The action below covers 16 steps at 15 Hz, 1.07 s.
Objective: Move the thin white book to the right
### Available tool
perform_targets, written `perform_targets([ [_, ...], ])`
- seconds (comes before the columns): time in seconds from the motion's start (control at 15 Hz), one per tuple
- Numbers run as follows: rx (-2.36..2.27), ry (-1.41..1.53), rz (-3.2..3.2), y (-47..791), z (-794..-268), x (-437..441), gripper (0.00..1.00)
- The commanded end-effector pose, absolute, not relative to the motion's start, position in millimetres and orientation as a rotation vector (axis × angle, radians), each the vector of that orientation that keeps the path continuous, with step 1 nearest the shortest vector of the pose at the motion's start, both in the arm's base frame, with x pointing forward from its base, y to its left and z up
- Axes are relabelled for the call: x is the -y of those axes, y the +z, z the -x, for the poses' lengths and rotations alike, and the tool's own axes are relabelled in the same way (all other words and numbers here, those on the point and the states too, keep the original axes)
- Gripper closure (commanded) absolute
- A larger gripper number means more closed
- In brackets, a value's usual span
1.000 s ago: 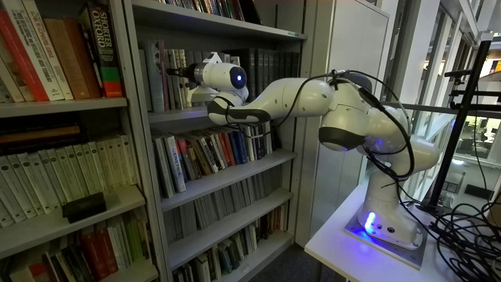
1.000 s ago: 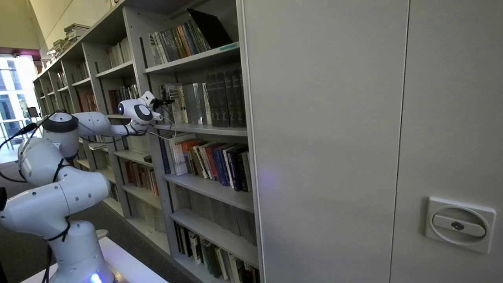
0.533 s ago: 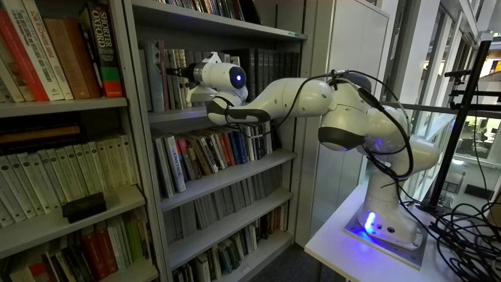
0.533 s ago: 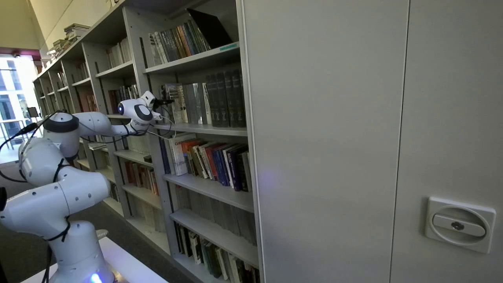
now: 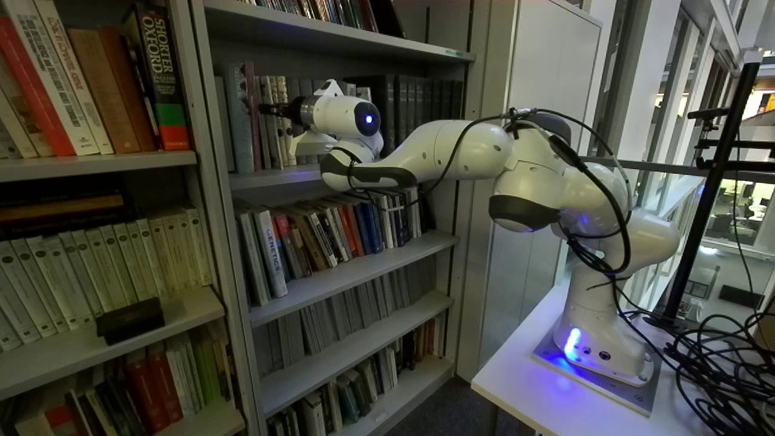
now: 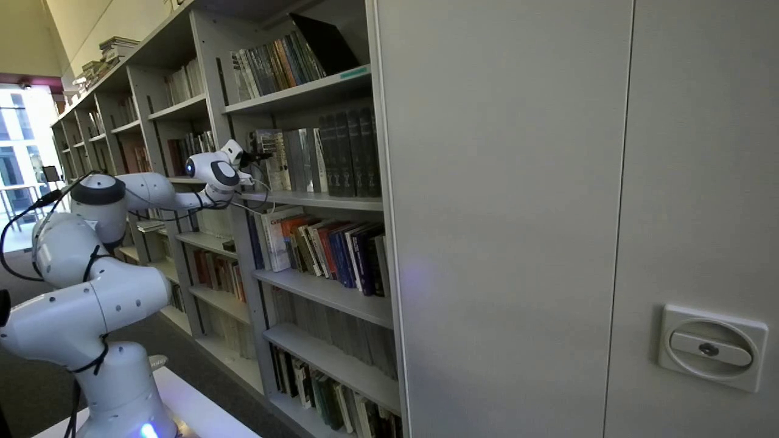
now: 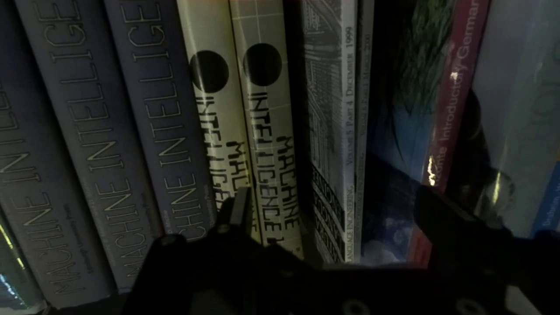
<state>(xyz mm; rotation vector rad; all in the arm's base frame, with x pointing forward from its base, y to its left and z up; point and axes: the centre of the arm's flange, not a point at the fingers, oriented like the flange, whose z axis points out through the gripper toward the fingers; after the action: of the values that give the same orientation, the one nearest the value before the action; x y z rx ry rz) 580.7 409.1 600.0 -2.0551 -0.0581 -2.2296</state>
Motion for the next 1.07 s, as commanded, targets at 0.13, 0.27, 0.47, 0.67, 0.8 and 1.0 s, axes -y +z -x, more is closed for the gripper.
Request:
perform_targets([
  [0.13,0.066,-2.255,2.042,607.9,-591.3,-411.8,0.00],
  [0.27,0.071,-2.256,2.043,607.7,-591.8,-413.4,0.00],
  [0.47,0.083,-2.256,2.044,606.8,-592.6,-417.5,0.00],
  [0.67,0.094,-2.259,2.046,605.2,-594.1,-422.3,0.00],
  [0.8,0.098,-2.262,2.040,606.4,-594.5,-424.2,0.00],
  [1.0,0.093,-2.272,2.032,610.2,-595.9,-421.4,0.00],
])
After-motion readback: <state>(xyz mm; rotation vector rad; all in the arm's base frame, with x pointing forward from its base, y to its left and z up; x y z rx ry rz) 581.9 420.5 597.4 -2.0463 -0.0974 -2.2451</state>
